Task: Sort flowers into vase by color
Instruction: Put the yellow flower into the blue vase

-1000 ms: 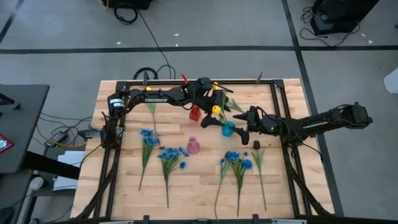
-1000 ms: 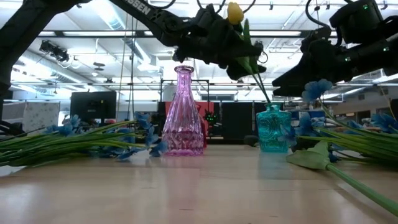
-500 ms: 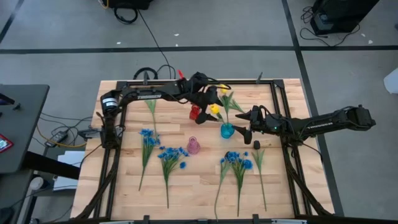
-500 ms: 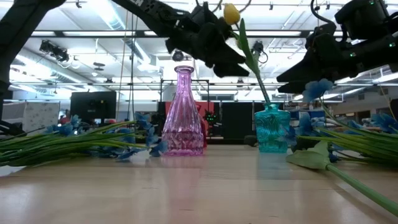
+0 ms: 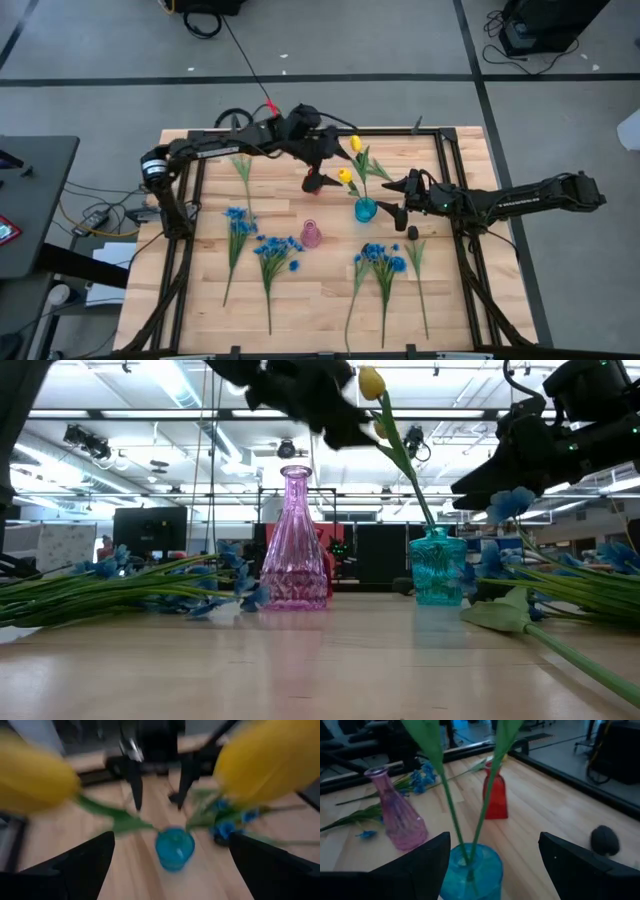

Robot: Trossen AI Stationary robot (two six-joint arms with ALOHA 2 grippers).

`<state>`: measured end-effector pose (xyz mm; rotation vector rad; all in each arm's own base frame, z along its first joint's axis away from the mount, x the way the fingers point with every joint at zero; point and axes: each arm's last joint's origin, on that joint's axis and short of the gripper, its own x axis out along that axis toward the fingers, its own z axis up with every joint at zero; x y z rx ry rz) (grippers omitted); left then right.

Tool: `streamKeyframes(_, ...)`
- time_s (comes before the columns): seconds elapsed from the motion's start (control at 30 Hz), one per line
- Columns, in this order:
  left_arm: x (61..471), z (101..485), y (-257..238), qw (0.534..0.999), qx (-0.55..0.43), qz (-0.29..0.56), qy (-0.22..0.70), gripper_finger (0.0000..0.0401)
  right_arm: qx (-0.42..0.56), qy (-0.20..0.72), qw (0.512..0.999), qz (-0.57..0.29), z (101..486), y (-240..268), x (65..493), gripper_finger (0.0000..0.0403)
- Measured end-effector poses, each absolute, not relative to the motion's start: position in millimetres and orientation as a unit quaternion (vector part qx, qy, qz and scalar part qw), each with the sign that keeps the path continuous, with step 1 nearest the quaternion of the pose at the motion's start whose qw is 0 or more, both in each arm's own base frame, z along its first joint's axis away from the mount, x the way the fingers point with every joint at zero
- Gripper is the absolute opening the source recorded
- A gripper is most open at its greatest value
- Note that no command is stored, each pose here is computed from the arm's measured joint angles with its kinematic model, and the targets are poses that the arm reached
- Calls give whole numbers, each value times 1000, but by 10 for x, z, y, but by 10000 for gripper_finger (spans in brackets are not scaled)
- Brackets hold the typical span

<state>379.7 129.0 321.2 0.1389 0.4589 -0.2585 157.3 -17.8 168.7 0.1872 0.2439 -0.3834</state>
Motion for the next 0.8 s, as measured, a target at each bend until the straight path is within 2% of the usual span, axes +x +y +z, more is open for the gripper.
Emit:
streamKeyframes(0.23,3571,3446,1233,964,67,-73,249,400,101,170,957,-214,1865,-190,1596,313)
streamKeyframes(0.47,3350,3446,819,962,33,-111,247,400,118,239,939,-216,2139,-117,1632,313)
streamKeyframes(0.63,2995,3421,632,969,4,-15,245,400,117,238,943,-199,2305,-49,1649,313)
streamKeyframes(0.8,2661,3250,488,954,-117,77,267,399,101,234,948,-192,2307,11,1676,313)
